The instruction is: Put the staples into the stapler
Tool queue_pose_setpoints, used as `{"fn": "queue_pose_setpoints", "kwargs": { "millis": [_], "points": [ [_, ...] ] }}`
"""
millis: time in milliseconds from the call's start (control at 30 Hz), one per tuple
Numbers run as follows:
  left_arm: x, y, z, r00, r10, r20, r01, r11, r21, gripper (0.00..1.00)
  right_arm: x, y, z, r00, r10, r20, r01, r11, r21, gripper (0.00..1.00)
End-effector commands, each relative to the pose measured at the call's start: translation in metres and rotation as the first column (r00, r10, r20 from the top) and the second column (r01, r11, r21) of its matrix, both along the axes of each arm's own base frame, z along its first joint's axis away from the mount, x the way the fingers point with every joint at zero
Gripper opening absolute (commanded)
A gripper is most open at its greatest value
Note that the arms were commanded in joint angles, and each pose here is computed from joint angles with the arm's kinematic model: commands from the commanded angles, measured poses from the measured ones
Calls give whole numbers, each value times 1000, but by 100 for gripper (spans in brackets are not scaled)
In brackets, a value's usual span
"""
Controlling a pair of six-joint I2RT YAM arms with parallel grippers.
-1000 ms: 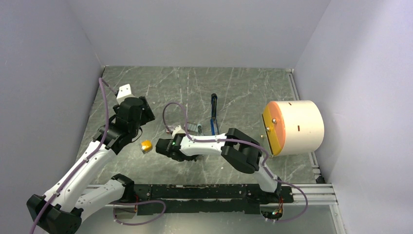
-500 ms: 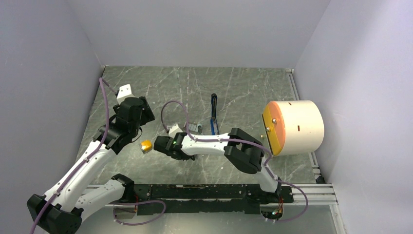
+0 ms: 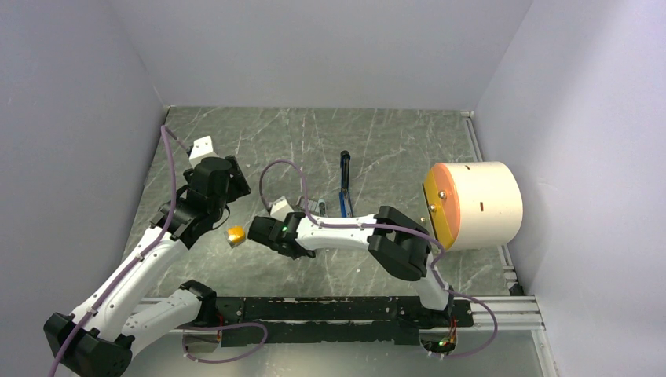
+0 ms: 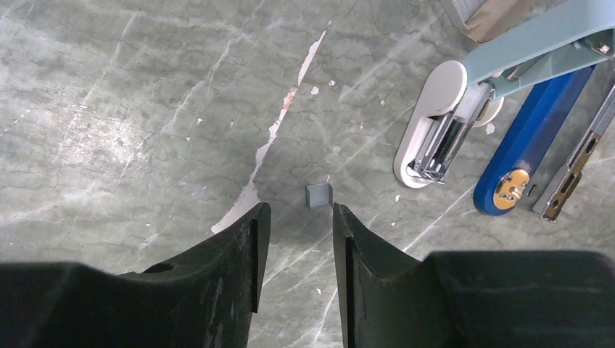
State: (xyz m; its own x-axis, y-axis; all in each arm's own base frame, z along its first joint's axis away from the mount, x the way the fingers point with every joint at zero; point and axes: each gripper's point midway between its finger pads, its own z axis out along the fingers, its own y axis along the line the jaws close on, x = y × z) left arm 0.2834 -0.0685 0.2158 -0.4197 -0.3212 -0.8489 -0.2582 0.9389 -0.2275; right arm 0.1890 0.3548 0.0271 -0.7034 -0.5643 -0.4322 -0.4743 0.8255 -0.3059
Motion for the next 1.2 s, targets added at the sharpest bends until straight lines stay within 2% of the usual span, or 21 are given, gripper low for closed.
{"fn": "queue_pose_setpoints", "kwargs": {
  "millis": [0, 333, 633, 933, 1067, 1167],
  "points": [
    [2, 1, 2, 1000, -4, 17, 4, 1000, -2, 76, 3, 3, 4, 1000, -7, 1, 7, 999, 37, 42],
    [3, -1, 0, 1000, -7, 10, 7, 1000, -6, 76, 14, -8, -2, 998, -41, -40, 44, 996, 74, 47],
    [3, -2, -2, 1000, -13, 4, 13, 1000, -6, 76, 14, -9, -11, 990, -40, -132, 61, 985, 161, 35],
    [2, -5, -5, 1000, -25, -5, 25, 1000, -18, 76, 8, -16, -16, 979, -42, -198, 77, 982, 174, 31],
    [1, -17, -10, 998, -65, -18, 64, 996, -68, 75, 8, -19, -17, 975, -59, -212, 100, 978, 185, 24],
    [-3, -26, -22, 994, -94, -52, 88, 990, -109, 76, 13, -21, -15, 975, -86, -204, 127, 972, 199, 22]
  ]
}}
